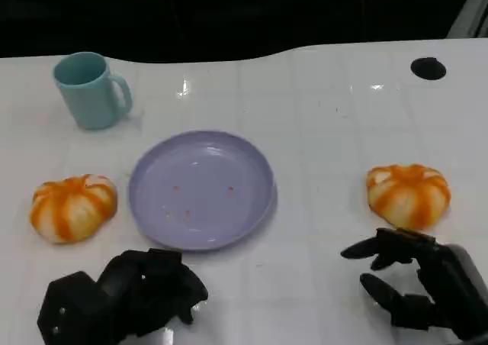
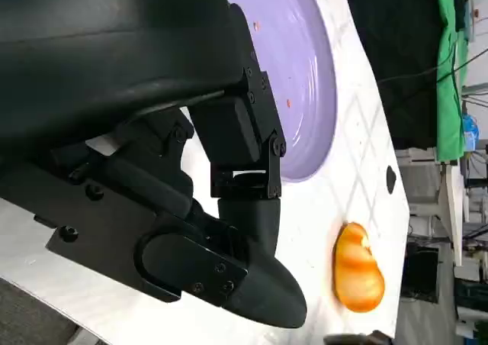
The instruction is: Grasp the bread from the table and place it into the plate.
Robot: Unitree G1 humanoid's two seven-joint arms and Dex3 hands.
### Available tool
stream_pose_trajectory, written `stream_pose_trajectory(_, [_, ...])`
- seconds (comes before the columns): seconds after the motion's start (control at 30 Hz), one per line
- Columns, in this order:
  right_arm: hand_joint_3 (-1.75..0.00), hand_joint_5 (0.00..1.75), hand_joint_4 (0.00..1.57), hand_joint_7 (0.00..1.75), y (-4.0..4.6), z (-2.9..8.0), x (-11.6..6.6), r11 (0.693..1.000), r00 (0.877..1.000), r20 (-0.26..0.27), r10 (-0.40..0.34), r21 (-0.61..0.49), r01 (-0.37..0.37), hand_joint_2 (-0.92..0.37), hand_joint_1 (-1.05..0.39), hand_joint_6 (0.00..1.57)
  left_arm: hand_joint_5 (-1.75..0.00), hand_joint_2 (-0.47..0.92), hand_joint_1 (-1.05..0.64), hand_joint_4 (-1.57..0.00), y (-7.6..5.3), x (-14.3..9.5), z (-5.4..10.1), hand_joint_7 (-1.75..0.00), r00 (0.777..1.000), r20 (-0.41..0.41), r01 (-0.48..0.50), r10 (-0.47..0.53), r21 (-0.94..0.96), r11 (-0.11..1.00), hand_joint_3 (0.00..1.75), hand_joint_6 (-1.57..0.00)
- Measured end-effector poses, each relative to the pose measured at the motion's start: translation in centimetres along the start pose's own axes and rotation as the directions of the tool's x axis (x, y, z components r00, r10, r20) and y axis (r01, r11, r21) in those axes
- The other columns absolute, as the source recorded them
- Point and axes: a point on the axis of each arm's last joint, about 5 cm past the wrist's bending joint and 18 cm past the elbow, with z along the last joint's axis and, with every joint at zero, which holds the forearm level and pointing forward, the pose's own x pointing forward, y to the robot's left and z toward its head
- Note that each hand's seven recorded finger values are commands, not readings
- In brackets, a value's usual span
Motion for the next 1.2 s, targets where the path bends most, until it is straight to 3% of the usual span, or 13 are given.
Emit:
stream_pose_trajectory(0.2, [-0.16,0.27,0.24,0.0,-1.91,-0.6,0.8,0.993,1.0,-0.017,-0.005,-0.119,0.003,-0.92,-0.54,0.37,-1.53,0.86,-1.05,-0.88,0.0,0.0,0.0,-0.8,1.0,0.0,-0.001,0.001,0.001,1.0,0.0,-1.28])
stream_pose_trajectory(0.47, [-0.19,0.17,0.06,0.0,-3.36,-0.5,1.7,0.962,0.999,-0.028,-0.015,-0.273,0.007,-0.92,-0.61,0.18,-1.51,0.86,-1.05,-0.89,-0.1,0.0,0.0,-0.78,1.0,0.002,-0.002,0.002,-0.001,1.0,0.0,-1.29])
stream_pose_trajectory(0.63, [-0.18,0.1,0.0,0.0,-4.24,-0.1,2.9,0.92,0.995,-0.099,0.018,-0.388,-0.055,-0.92,-0.65,0.12,-1.51,0.86,-1.05,-0.89,-0.1,0.0,0.0,-0.78,1.0,0.002,-0.004,0.004,-0.003,1.0,0.0,-1.29])
stream_pose_trajectory(1.0, [-0.13,0.07,0.0,0.01,-4.73,0.1,6.2,0.842,0.971,-0.213,0.109,-0.499,-0.204,-0.92,-0.64,0.13,-1.52,0.86,-1.05,-0.88,-0.1,-0.2,-0.1,-0.78,1.0,0.007,-0.005,0.005,0.0,1.0,0.0,-1.29])
stream_pose_trajectory(1.2, [-0.06,0.1,0.03,0.02,-4.49,-0.3,7.1,0.808,0.945,-0.289,0.156,-0.513,-0.29,-0.92,-0.59,0.17,-1.52,0.86,-1.05,-0.88,-0.2,-0.2,-0.1,-0.78,1.0,0.008,-0.007,0.007,-0.005,1.0,0.0,-1.29])
